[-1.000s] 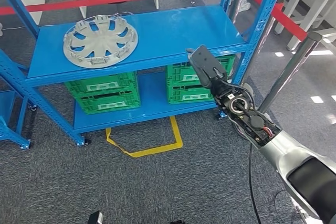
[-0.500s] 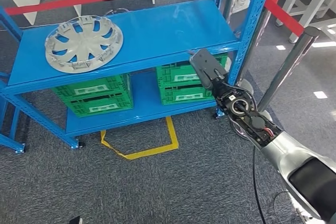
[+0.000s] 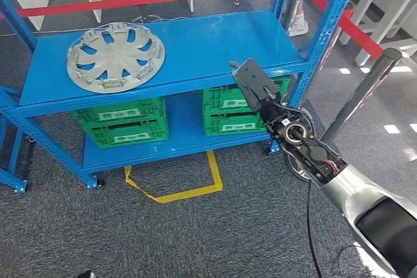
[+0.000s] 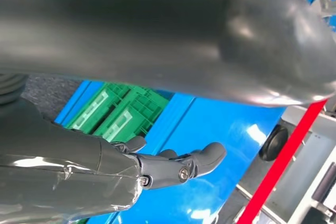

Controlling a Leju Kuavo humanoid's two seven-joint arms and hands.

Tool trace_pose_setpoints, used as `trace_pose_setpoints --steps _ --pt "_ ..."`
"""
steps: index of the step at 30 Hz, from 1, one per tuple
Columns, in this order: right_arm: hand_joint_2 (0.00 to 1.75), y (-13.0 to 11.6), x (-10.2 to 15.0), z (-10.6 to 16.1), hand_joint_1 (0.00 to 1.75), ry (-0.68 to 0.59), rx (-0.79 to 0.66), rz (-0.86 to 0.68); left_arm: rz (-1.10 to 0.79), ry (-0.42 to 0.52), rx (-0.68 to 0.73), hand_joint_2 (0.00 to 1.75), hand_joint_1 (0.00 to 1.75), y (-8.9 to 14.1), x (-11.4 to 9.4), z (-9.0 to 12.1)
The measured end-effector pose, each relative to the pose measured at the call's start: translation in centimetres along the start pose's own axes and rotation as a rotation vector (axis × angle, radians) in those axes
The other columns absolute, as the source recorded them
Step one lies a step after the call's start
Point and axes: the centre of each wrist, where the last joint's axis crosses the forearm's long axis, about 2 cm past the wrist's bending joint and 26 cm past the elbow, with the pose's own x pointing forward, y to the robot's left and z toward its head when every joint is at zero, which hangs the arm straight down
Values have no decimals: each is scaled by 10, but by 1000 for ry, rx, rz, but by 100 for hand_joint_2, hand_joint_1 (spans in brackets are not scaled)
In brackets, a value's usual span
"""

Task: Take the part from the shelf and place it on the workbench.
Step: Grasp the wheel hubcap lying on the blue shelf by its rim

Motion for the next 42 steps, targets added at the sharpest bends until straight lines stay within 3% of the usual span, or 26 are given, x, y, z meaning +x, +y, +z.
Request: trace_pose_setpoints --steps 42 --pt "0 -3 6 -4 0 -20 16 7 44 0 35 175 0 6 -4 -1"
